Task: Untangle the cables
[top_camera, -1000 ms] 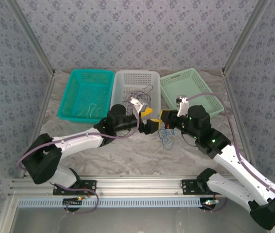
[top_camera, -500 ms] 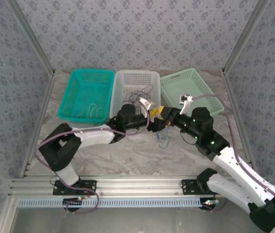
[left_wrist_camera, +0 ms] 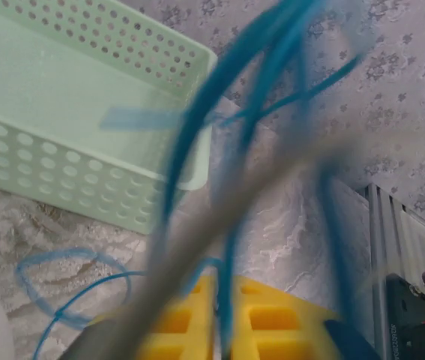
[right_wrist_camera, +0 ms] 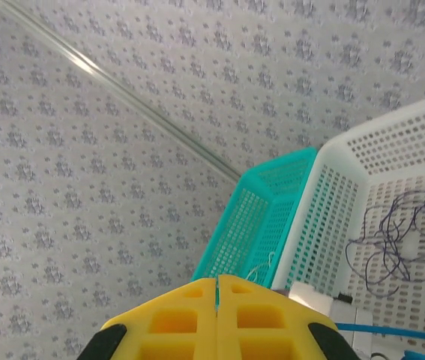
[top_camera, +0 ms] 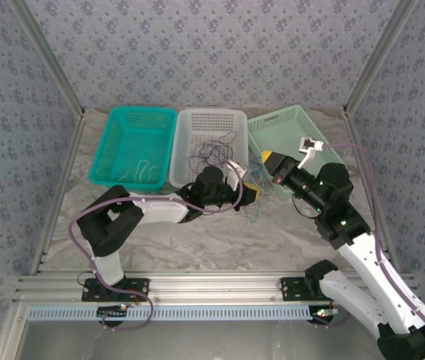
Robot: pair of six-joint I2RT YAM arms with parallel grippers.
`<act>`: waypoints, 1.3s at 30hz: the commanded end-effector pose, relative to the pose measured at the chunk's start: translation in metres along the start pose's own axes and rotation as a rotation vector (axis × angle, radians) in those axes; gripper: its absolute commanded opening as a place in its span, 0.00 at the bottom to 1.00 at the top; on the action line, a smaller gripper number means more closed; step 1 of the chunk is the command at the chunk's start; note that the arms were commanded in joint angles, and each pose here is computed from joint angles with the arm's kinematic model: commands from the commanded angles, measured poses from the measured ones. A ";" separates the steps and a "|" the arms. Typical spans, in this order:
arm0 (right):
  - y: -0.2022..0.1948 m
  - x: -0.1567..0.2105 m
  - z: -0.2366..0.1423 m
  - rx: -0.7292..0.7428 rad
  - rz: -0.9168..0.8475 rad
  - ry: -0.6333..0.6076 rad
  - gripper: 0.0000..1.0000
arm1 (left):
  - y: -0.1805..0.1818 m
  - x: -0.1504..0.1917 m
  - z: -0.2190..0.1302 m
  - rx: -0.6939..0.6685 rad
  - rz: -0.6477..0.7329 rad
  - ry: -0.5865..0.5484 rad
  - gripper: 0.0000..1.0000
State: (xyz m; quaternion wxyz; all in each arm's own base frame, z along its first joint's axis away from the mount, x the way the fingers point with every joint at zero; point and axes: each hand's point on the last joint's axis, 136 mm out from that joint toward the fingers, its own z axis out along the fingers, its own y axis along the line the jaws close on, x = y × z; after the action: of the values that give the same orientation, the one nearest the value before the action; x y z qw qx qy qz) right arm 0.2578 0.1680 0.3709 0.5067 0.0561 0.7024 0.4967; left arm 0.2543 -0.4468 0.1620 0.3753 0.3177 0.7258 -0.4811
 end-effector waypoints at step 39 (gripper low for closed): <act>-0.031 -0.057 -0.061 0.256 0.066 -0.124 0.00 | 0.044 0.076 -0.014 -0.292 0.155 0.254 0.02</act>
State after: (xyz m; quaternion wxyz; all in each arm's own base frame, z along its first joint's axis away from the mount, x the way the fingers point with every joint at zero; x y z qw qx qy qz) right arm 0.2572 0.0863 0.3449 0.4672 0.2070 0.7434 0.4315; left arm 0.2532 -0.4246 0.1004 0.3819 0.3669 0.7805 -0.3323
